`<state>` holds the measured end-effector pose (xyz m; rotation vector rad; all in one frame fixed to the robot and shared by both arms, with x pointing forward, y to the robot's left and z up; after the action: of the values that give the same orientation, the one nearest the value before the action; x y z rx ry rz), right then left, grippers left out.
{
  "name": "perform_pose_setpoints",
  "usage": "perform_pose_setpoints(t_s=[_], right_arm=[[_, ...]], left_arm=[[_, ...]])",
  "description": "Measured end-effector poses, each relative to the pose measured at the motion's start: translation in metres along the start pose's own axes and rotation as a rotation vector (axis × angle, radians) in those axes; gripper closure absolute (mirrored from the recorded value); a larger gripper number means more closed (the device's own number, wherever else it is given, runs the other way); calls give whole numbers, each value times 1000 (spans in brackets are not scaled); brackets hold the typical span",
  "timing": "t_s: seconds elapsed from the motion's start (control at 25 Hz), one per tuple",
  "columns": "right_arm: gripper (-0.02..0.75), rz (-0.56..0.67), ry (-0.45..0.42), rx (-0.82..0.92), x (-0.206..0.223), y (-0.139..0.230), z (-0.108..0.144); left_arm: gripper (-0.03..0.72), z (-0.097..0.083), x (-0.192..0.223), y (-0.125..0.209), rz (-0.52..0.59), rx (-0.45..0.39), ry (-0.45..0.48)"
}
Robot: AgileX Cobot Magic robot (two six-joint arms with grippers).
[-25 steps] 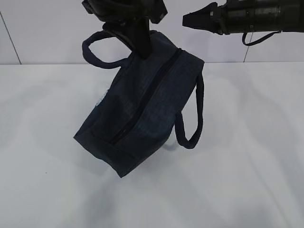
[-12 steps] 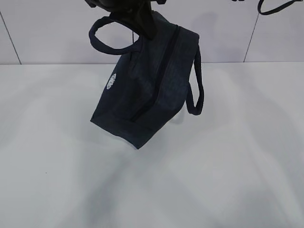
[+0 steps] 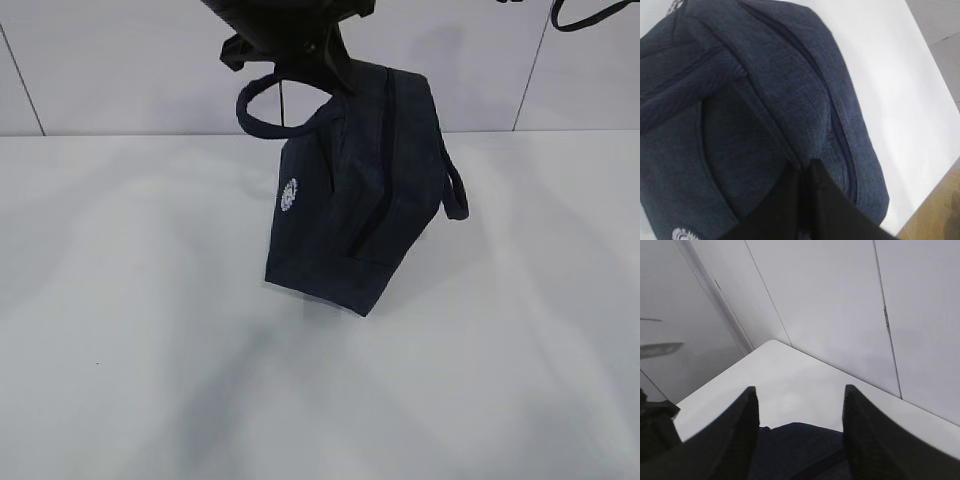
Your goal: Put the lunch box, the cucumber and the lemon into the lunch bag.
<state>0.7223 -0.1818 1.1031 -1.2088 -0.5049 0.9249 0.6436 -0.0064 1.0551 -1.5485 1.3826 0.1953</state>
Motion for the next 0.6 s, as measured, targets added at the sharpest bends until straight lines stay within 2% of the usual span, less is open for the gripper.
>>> perform_pose_setpoints(t_s=[0.16,0.28,0.44,0.6], right_arm=[[327,-4,14,2,-5,-1,-6],[328,-6,18,4,-6,-1,-7],[328,-5,17,4,-7,-1,-7],[327,-5,17,4,-7,-1,-7]], left_arm=[[694,30,20,4,36,-61,-24],[694,46,26,7,60,-91,-38],[693,61,34,15,112,-119,-72],[661,73,37,22,153,-97,-135]])
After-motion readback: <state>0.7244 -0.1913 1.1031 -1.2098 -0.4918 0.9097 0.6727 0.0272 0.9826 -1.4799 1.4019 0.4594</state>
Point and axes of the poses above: a point on each arm's last joint axis where the gripper is mounted, x pointing out along that axis toward the gripper, z along the wrist's bending axis when the last joint is at zero, y = z × x, the point moved 6 cm from there along x, pointing out along that axis toward the gripper, and after that the axes turned 3 degrees about x, right-handed, at the moved point
